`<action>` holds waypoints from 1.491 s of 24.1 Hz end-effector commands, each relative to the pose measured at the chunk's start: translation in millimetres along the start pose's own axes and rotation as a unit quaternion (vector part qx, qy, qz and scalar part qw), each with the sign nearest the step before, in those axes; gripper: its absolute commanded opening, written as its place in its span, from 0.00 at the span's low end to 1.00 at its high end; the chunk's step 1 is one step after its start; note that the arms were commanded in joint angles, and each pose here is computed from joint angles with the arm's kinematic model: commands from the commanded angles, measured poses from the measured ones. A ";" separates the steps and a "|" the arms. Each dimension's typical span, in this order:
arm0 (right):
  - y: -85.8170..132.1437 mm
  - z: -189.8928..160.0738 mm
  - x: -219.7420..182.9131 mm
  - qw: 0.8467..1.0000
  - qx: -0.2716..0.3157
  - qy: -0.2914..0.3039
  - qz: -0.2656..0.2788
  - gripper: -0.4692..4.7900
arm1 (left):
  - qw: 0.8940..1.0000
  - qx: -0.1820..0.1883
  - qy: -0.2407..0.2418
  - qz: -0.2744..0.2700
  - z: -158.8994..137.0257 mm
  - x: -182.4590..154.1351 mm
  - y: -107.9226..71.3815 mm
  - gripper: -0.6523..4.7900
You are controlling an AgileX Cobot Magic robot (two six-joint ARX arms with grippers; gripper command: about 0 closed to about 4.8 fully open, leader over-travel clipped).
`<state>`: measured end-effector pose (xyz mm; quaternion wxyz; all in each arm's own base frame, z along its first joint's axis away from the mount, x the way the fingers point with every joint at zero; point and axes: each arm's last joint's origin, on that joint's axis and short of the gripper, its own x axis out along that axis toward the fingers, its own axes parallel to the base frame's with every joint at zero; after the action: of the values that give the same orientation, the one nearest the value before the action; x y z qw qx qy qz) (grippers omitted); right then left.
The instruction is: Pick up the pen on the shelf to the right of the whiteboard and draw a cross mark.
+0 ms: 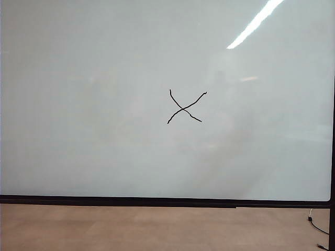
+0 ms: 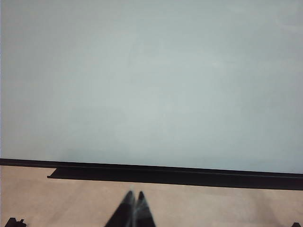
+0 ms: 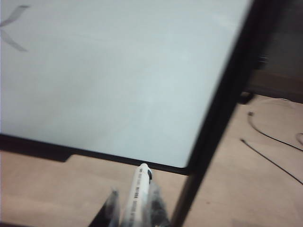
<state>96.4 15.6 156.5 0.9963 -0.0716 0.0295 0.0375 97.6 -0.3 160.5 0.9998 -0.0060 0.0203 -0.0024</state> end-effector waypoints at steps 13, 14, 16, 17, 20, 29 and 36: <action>-27.1 10.7 -2.1 0.994 -0.003 -0.058 -0.089 0.08 | 1.000 0.002 -0.007 0.000 2.1 -0.2 0.0 0.11; -26.9 10.9 -2.1 0.994 0.010 -0.060 -0.087 0.08 | 1.000 0.002 -0.007 0.000 2.1 -0.2 0.0 0.11; -26.4 10.9 -2.0 0.995 0.017 -0.061 -0.082 0.08 | 1.000 0.002 -0.007 0.000 2.1 -0.2 0.0 0.11; -26.5 11.0 -2.1 0.995 0.017 -0.061 -0.082 0.08 | 1.000 0.002 -0.008 0.000 2.2 -0.2 0.0 0.11; -26.5 10.6 -2.0 0.995 0.017 -0.059 -0.082 0.08 | 1.000 0.002 -0.008 0.000 2.2 -0.2 0.0 0.11; -26.4 10.3 -2.0 0.995 0.017 -0.058 -0.082 0.08 | 1.000 0.002 -0.007 0.000 2.2 -0.2 0.0 0.11; -26.4 10.3 -2.0 0.995 0.017 -0.058 -0.082 0.08 | 1.000 0.002 -0.007 0.000 2.1 -0.2 0.0 0.11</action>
<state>97.4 -9.1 167.7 0.9973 -0.0563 -0.0230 -0.0408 97.6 -0.3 160.5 0.9998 -0.0060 0.0203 -0.0024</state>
